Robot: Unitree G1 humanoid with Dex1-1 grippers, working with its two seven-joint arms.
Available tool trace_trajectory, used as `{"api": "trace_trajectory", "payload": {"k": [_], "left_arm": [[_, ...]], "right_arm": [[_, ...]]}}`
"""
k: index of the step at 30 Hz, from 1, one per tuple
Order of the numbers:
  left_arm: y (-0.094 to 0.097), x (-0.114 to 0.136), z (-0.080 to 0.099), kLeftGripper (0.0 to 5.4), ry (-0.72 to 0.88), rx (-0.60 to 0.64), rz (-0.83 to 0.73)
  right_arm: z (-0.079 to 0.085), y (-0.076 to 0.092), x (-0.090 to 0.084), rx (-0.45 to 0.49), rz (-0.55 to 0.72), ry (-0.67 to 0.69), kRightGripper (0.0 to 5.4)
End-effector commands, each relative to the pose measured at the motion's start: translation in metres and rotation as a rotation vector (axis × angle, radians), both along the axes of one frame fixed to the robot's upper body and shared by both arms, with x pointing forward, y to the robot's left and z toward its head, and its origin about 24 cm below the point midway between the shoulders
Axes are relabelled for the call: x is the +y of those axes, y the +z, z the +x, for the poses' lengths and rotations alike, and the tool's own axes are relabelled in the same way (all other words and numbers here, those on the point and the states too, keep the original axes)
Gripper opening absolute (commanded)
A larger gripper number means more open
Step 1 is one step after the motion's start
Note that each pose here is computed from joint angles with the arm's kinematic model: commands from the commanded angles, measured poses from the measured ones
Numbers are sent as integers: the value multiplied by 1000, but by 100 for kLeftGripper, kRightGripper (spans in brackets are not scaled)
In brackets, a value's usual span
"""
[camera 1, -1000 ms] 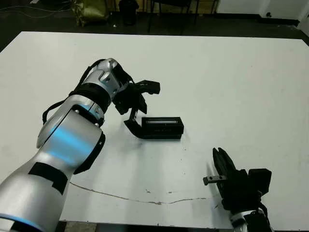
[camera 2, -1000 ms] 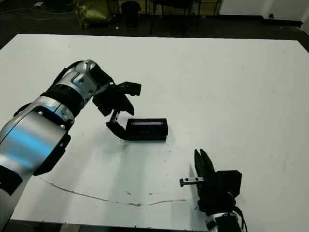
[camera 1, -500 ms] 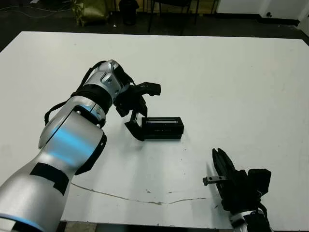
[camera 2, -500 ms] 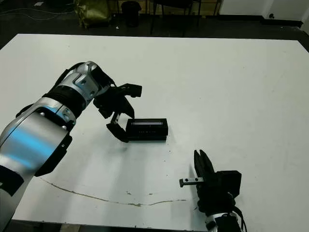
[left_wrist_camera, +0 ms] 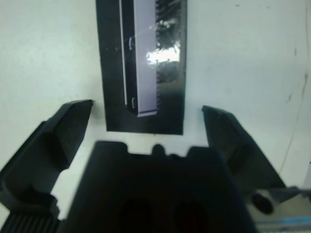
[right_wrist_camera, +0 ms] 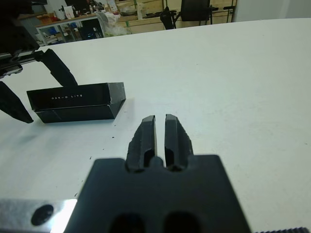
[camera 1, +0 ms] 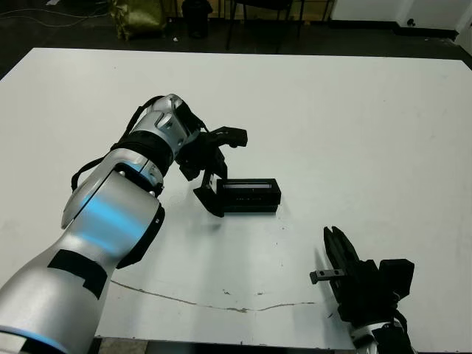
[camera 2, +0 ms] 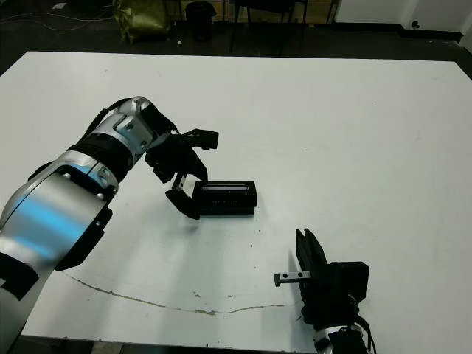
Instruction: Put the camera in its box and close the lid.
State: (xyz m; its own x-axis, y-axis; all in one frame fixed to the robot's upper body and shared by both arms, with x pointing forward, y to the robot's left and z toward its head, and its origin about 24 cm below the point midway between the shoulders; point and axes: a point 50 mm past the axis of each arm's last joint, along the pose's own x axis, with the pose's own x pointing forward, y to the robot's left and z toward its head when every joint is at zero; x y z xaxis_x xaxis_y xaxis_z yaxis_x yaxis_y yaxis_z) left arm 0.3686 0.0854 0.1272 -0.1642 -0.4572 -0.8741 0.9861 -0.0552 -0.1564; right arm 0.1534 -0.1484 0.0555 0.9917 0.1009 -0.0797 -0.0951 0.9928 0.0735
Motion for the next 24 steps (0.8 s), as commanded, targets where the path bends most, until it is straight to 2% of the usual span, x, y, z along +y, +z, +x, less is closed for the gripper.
{"api": "trace_trajectory", "payload": {"k": [1, 11, 14, 24], "left_arm": [[-12, 6, -3, 497, 45, 37, 28], [-12, 6, -1, 264, 92, 20, 62], [-12, 6, -1, 241, 99, 11, 70], [-10, 4, 0, 239, 90, 4, 81]], "right_arm": [[-18, -13, -4, 101, 1, -25, 0], [-17, -17, -7, 109, -6, -32, 0], [-17, -17, -7, 117, -15, -34, 0], [-16, -15, -5, 121, -4, -27, 0]]}}
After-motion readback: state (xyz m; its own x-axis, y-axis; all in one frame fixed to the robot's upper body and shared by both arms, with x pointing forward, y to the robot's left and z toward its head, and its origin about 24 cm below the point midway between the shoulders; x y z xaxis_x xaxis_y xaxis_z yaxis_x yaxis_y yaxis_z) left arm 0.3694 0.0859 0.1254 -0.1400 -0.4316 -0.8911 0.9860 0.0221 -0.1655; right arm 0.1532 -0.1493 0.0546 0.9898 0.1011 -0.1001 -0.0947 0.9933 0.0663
